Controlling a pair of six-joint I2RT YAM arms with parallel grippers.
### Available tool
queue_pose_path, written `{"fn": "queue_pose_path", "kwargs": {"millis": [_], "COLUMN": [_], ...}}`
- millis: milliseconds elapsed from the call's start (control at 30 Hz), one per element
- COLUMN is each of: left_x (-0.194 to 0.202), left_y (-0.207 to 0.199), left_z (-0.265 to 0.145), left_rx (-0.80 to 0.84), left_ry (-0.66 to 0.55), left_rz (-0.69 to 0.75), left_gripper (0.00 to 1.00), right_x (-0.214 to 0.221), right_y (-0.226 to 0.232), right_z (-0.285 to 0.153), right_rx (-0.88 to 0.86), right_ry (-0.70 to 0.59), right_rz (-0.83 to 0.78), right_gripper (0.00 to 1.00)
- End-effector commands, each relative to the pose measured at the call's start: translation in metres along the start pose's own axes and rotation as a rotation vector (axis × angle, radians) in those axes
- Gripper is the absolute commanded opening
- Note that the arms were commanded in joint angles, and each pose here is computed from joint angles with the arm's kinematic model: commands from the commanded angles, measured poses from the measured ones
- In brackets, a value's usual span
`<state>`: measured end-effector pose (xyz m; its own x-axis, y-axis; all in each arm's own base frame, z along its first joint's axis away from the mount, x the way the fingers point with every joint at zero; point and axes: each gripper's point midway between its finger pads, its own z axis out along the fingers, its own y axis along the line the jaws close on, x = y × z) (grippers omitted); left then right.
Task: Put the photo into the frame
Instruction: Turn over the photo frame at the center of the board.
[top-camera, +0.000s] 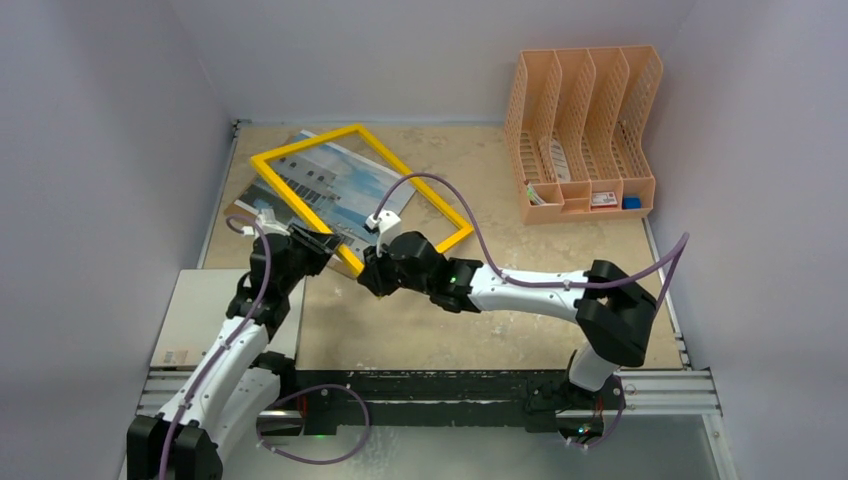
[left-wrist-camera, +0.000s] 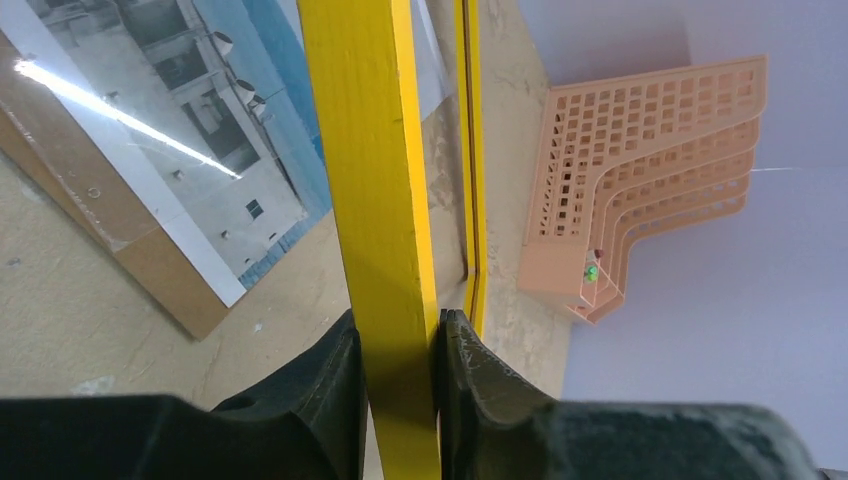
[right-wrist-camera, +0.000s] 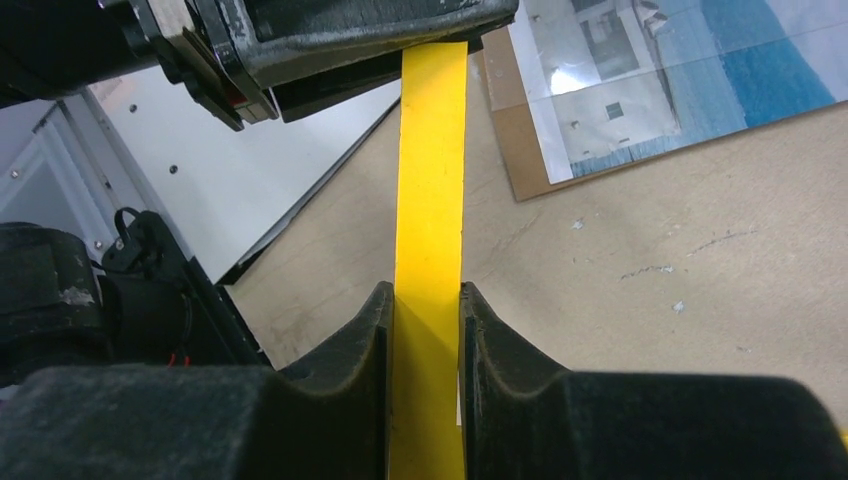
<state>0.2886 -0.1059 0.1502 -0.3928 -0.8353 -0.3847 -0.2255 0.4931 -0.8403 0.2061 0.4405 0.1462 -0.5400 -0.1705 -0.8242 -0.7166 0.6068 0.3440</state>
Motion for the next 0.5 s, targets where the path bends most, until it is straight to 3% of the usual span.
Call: {"fn": "queue_pose_path", "kwargs": {"millis": [0,233,467], "left_x": [-0.013,-0.034,-0.042], "left_y": [-0.017,-0.051,-0.07], "left_z": [-0.007,-0.02,-0.029], "left_rx": [0.019,0.049,0.072], "left_ry": [-0.015,-0.039,-0.018], "left_rz": [0.142,0.304,0.498], "left_gripper": [0.0,0.0,0.0], "right_x": [-0.04,-0.09,-0.132], "right_y": [0.027,0.017,0.014], "right_z": [-0.016,-0.035,-0.056], "right_rx": [-0.091,0.026,0.065], "right_ry": [-0.079,-0.194,-0.314], "right_rz": [-0.039,-0.047,0.02], "right_gripper": [0.28,0.62,0.66]}}
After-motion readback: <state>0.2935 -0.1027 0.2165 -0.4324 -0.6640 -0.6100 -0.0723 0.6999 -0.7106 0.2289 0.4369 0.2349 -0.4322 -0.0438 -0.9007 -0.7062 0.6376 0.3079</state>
